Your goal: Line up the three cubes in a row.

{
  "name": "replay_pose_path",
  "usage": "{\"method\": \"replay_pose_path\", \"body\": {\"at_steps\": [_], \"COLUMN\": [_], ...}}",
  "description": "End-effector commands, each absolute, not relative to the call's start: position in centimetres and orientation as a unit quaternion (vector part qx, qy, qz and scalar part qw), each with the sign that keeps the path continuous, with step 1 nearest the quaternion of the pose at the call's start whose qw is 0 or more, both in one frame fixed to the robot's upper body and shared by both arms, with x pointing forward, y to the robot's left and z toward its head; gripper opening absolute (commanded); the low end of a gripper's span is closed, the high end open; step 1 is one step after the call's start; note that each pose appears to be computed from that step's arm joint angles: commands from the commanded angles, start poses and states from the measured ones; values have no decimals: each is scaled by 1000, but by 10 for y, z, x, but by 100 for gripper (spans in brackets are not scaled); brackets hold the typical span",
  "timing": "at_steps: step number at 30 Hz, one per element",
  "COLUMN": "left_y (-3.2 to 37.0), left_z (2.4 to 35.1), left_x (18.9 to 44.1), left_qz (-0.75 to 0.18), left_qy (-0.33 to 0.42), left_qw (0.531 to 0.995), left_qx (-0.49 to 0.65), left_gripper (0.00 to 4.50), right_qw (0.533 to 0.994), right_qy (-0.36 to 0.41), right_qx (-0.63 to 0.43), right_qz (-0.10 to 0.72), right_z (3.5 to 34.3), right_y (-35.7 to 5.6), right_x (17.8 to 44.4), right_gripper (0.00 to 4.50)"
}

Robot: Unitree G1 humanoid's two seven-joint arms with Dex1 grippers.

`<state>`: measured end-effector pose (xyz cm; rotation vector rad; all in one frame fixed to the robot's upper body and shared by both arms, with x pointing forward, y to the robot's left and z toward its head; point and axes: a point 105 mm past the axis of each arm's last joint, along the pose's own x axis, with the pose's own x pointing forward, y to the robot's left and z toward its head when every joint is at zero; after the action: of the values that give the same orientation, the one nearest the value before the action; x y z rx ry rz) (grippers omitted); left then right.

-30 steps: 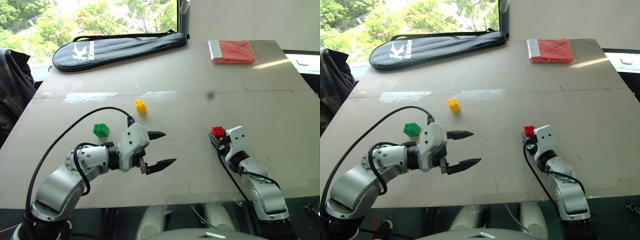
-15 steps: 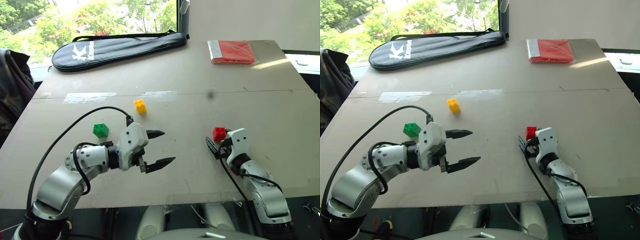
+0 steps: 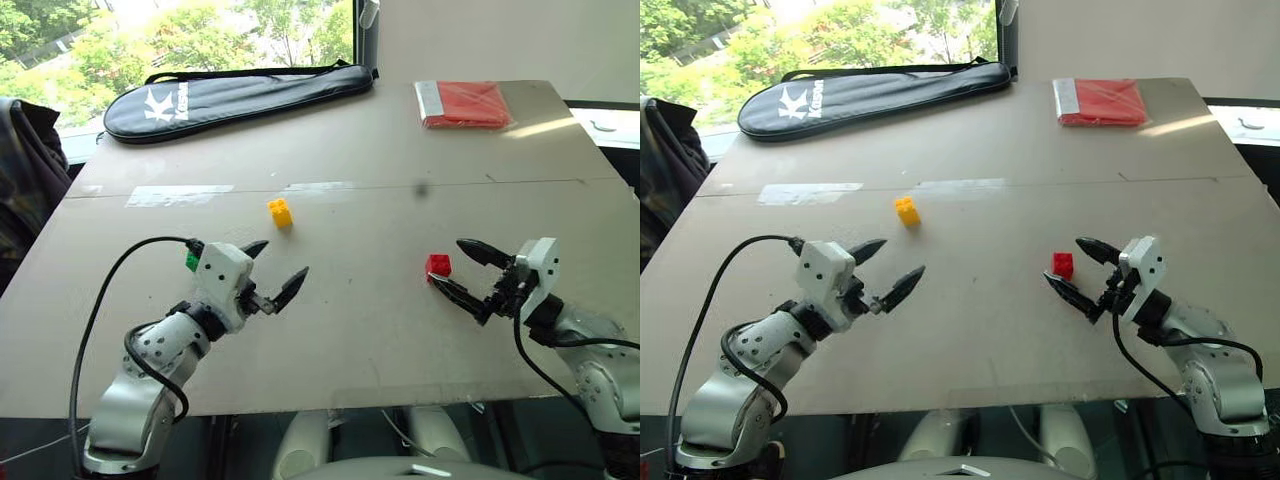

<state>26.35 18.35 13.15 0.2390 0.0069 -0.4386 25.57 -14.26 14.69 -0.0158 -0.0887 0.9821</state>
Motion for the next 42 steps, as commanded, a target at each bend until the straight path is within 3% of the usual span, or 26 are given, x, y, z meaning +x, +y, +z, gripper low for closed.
{"method": "replay_pose_path", "body": {"at_steps": [1, 7, 23, 39, 42], "left_y": [215, 264, 279, 280, 280], "left_z": [123, 107, 88, 81, 78], "left_x": [256, 242, 264, 294, 296], "left_qz": [-95, 59, 64, 88, 92], "left_qy": [9, 25, 31, 28, 35], "left_qw": [985, 990, 990, 991, 990], "left_qx": [145, 123, 124, 94, 100], "left_gripper": [450, 450, 450, 450, 328], "right_qw": [845, 808, 800, 815, 816], "right_qy": [-71, -92, -111, -129, -130], "right_qx": [-19, -22, -50, -62, -63], "right_qz": [529, 582, 587, 562, 560], "right_z": [160, 160, 158, 160, 161], "right_y": [-141, -145, -202, -198, -198], "right_x": [244, 236, 229, 231, 232], "right_gripper": [448, 448, 448, 448, 450]}}
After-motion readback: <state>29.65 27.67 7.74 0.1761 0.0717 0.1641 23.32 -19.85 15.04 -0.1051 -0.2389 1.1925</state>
